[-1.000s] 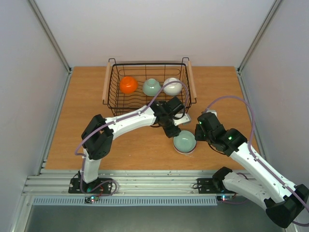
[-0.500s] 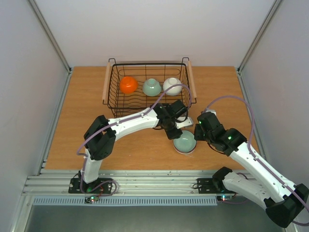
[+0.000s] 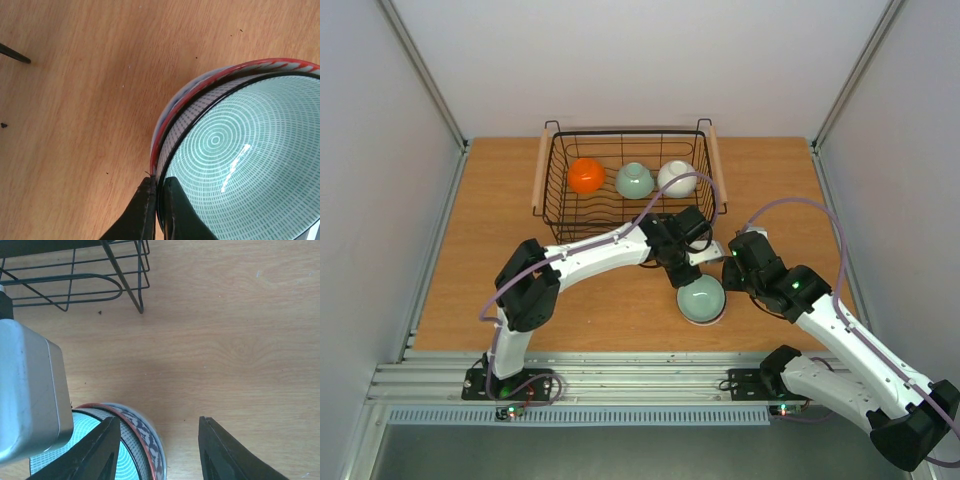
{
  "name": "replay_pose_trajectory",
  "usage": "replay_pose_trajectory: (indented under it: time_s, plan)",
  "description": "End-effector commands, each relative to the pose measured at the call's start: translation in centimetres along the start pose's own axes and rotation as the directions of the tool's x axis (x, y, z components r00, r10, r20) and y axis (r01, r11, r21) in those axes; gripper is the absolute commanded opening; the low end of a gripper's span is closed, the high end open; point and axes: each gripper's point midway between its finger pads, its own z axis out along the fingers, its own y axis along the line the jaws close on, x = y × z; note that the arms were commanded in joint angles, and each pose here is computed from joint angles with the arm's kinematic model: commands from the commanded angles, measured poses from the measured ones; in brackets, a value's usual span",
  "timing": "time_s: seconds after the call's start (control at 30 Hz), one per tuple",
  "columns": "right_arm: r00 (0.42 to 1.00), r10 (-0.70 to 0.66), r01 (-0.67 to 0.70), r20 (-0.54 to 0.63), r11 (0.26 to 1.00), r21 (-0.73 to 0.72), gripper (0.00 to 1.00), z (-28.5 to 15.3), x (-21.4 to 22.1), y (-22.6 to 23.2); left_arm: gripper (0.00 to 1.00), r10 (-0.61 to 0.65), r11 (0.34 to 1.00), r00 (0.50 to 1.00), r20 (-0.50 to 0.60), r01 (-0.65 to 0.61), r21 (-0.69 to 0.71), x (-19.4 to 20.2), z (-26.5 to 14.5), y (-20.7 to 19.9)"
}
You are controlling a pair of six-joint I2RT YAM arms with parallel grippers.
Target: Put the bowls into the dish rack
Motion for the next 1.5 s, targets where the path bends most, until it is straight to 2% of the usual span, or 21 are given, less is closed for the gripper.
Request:
replay_pose_trajectory:
  time_s: [0.0, 0.2, 0.37, 0.5, 0.6, 0.67, 0.87, 1.0, 1.1, 1.3, 1.47]
  plan:
    - [1.000, -0.009, 0.009, 0.012, 1.000, -0.014, 0.45, -0.1, -0.3, 0.3, 0.00, 0.016, 1.000, 1.000, -0.015, -0.016, 0.004, 0.2, -0.3, -0.3]
    - [1.000, -0.009, 0.010, 0.019, 1.000, -0.021, 0.45, -0.6, -0.5, 0.4, 0.01, 0.046, 0.999, 0.996, 0.078, -0.044, -0.022, -1.7, -3.9, -0.6]
    - [1.000, -0.010, 0.012, 0.027, 0.998, -0.070, 0.48, -1.5, -0.9, 1.1, 0.00, 0.069, 0.997, 0.987, 0.148, -0.071, 0.014, -2.7, -7.6, -1.5]
    - [0.997, -0.005, 0.020, 0.080, 0.981, -0.193, 0.63, -3.1, -1.5, 2.6, 0.00, 0.025, 0.996, 0.978, 0.206, -0.041, 0.075, -3.0, -10.8, -0.8]
    - [0.989, 0.025, 0.024, 0.142, 0.943, -0.333, 0.71, -5.2, -2.0, 4.1, 0.00, -0.026, 0.996, 0.969, 0.246, 0.004, 0.092, -2.9, -12.5, 0.9]
    - [0.978, 0.013, 0.075, 0.210, 0.910, -0.408, 0.74, -6.9, -2.5, 4.9, 0.00, -0.058, 0.993, 0.961, 0.272, 0.027, 0.115, -2.8, -13.4, 1.9]
    - [0.955, 0.053, 0.148, 0.291, 0.767, -0.624, 0.85, -11.3, -2.5, 7.6, 0.01, -0.169, 0.963, 0.919, 0.356, 0.077, 0.259, -2.6, -16.1, 3.5]
    - [0.965, 0.055, 0.152, 0.257, 0.684, -0.714, 0.87, -11.7, -2.3, 9.7, 0.00, -0.192, 0.942, 0.904, 0.381, 0.061, 0.331, -2.6, -17.0, 2.9]
    - [0.974, 0.063, 0.123, 0.216, 0.655, -0.745, 0.89, -10.8, -2.4, 10.9, 0.00, -0.191, 0.935, 0.901, 0.389, 0.047, 0.350, -2.7, -17.4, 2.5]
    - [0.977, 0.051, 0.120, 0.206, 0.664, -0.738, 0.91, -9.1, -2.8, 11.7, 0.00, -0.184, 0.920, 0.894, 0.408, 0.011, 0.391, -2.7, -18.5, 1.3]
    - [0.978, 0.054, 0.115, 0.199, 0.661, -0.742, 0.91, -9.0, -2.9, 11.9, 0.00, -0.166, 0.935, 0.894, 0.415, 0.008, 0.355, -2.5, -18.7, 1.5]
